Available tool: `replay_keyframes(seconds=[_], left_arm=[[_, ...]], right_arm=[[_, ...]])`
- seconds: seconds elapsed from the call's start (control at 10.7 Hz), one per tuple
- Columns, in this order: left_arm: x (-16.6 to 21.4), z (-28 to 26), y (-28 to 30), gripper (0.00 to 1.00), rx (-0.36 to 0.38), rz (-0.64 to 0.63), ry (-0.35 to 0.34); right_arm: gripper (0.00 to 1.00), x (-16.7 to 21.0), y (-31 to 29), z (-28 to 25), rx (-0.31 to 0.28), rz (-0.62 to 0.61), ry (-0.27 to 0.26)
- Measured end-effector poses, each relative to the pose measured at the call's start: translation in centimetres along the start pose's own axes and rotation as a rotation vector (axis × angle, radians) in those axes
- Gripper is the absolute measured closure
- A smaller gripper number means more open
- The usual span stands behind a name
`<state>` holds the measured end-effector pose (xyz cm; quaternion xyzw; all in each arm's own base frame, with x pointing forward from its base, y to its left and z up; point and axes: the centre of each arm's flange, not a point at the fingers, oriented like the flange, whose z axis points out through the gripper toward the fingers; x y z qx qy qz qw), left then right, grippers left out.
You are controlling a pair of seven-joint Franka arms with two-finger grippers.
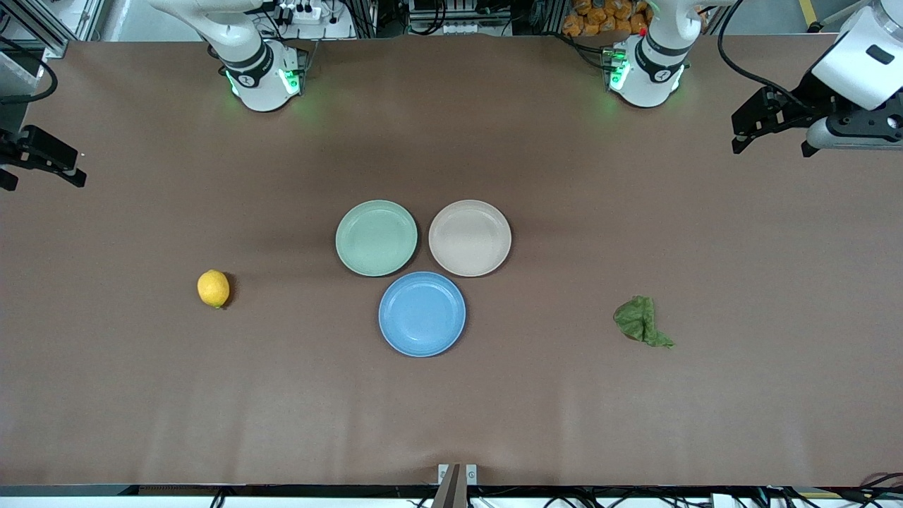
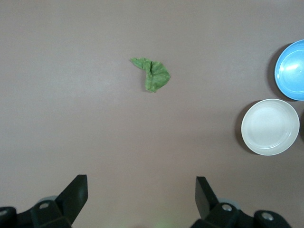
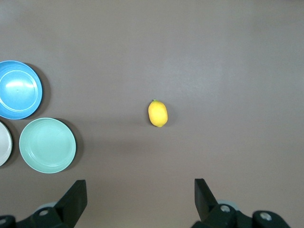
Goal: Pick lemon and lettuce from blue and beige plates
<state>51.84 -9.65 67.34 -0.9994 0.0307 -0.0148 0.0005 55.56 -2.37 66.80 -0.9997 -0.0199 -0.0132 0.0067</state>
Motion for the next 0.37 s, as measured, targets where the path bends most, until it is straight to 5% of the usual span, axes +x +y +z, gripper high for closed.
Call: replay_keyframes(seconds=[0.37], left_arm=[[0.03, 0.06, 0.07, 0.00, 0.000, 0.001, -0.001]], right_arm=[[0.00, -0.04, 0.29, -0.03, 0.001, 0.004, 0.000]])
